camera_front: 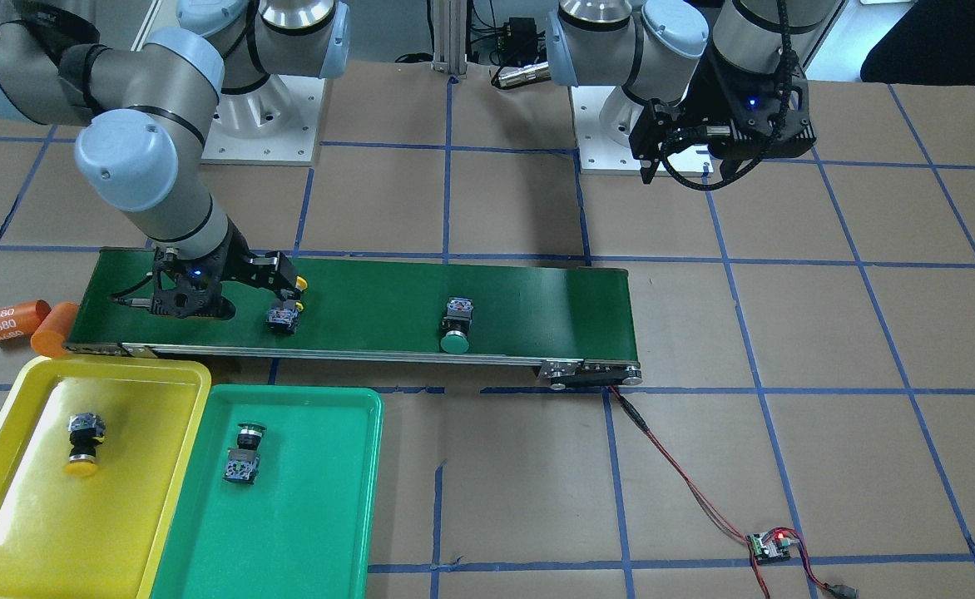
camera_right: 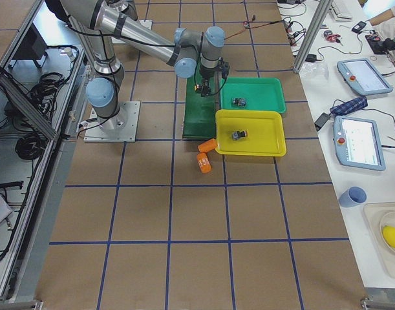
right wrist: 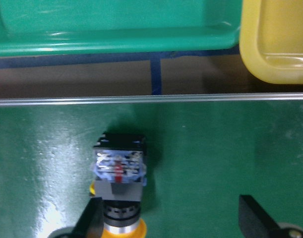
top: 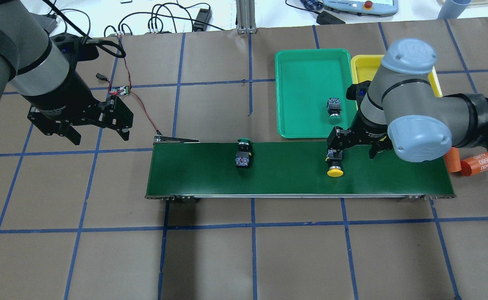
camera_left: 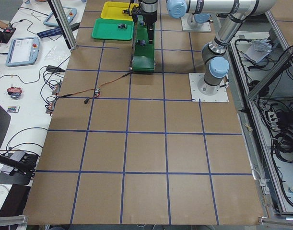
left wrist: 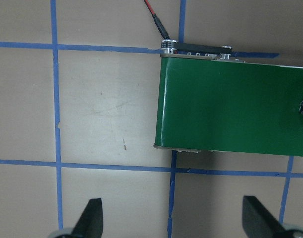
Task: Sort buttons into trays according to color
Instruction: 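Move the right gripper back to the belt and grasp the yellow button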
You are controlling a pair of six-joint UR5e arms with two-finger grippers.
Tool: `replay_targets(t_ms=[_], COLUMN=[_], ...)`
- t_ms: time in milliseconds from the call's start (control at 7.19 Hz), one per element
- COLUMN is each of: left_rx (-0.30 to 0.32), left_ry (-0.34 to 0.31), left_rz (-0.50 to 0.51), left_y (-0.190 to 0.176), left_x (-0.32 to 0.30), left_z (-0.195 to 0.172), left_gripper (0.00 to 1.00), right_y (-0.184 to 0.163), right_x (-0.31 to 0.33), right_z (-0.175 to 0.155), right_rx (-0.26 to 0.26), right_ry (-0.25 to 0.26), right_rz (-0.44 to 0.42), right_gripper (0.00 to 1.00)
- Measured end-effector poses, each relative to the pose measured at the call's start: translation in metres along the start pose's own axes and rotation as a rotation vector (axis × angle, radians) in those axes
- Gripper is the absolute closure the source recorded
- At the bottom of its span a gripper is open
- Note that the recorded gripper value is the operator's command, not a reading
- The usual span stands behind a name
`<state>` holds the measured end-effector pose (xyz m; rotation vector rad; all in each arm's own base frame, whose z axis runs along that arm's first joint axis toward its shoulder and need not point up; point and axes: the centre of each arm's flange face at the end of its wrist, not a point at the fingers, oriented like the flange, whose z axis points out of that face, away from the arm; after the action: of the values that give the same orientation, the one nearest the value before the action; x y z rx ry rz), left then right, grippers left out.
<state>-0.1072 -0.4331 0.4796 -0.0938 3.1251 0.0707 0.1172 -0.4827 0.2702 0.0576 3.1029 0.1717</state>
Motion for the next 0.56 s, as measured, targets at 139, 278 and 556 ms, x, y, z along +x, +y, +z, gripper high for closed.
replay_targets(t_ms=[139, 278, 556], left_rx=[-0.002, -0.005, -0.006], left_ry=[-0.002, -0.008, -0.015], left_rz=[-0.001, -0.005, -0.017], left_y=[0.000, -0.001, -0.003], left_x=[-0.001, -0.003, -0.009], left_z=[0.001, 0.001, 0.002], left_gripper=[0.00, 0.00, 0.00], right_y=[-0.002, -0.004, -0.003], right_x=[-0.009, -0.012, -0.013], right_z=[0.006, 0.012, 0.020], right_rx=[0.006, 0.002, -0.009], right_ry=[0.004, 0.010, 0.019], right_rz=[-0.007, -0.013, -0.023], right_gripper=[0.15, 0.40, 0.54])
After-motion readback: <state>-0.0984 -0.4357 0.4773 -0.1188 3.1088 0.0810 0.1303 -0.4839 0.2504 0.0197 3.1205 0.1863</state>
